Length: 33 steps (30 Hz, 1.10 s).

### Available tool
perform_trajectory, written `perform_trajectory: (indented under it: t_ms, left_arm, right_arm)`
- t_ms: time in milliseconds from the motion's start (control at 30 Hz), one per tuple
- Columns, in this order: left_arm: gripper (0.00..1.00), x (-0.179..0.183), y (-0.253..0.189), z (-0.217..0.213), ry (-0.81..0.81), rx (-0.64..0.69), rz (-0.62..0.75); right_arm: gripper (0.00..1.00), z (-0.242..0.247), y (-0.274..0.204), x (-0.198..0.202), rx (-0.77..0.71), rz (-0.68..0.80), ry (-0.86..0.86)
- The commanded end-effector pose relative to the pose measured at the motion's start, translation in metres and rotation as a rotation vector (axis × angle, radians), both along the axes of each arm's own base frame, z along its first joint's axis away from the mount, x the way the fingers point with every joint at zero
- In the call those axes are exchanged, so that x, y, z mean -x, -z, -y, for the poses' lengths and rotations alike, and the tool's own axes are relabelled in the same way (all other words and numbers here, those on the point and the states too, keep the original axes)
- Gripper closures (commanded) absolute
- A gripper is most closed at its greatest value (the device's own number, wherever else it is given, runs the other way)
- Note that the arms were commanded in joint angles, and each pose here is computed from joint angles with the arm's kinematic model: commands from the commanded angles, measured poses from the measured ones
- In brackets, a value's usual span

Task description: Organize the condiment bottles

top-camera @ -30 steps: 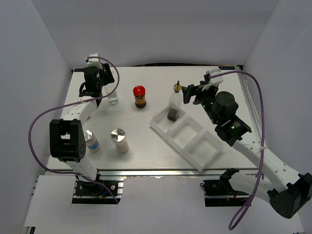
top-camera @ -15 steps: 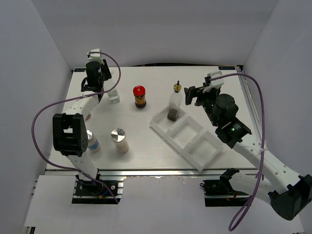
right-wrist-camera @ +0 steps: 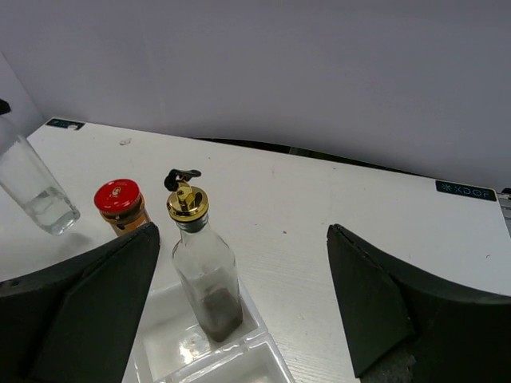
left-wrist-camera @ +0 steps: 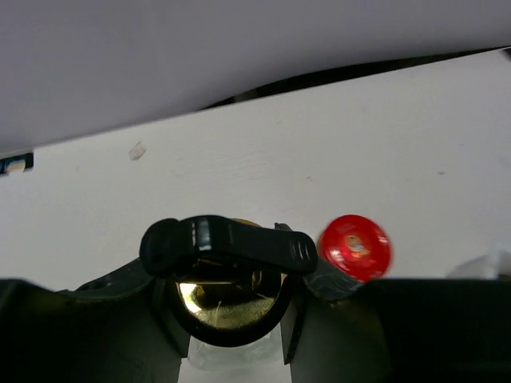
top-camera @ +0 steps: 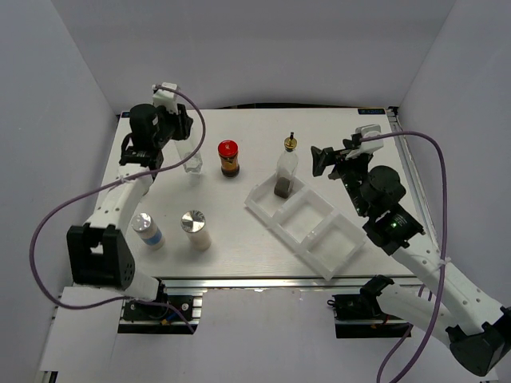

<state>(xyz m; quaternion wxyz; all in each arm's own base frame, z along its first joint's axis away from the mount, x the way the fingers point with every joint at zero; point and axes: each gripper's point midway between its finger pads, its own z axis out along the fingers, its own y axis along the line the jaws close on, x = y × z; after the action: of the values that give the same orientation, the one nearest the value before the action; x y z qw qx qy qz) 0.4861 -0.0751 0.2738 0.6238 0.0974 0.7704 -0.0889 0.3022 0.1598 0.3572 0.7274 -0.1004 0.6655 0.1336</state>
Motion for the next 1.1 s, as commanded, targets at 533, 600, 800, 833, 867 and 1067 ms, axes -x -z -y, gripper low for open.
perform_trajectory:
  t_ms: [533, 600, 800, 833, 867, 1067]
  left_arm:
    - [1.0, 0.138, -0.181, 0.127, 0.522, 0.199, 0.411]
    - [1.0, 0.146, -0.181, 0.143, 0.58, 0.22, 0.41]
    - [1.0, 0.166, -0.172, 0.174, 0.7, 0.331, 0.411]
    - [1.0, 0.168, -0.168, 0.179, 0.714, 0.339, 0.405]
    - [1.0, 0.173, -0.161, 0.189, 0.738, 0.348, 0.407]
    - [1.0, 0.167, -0.136, 0.219, 0.708, 0.352, 0.393]
  right_arm:
    - [0.11, 0.05, -0.008, 0.017, -0.119, 0.018, 0.194]
    - [0.11, 0.051, -0.007, 0.018, -0.118, 0.023, 0.196]
    - [0.11, 0.053, -0.007, 0.02, -0.121, 0.03, 0.198]
    - [0.11, 0.054, -0.006, 0.02, -0.121, 0.029, 0.201]
    - [0.11, 0.055, -0.007, 0.02, -0.124, 0.034, 0.204]
    - [0.11, 0.058, -0.003, 0.02, -0.114, 0.03, 0.222]
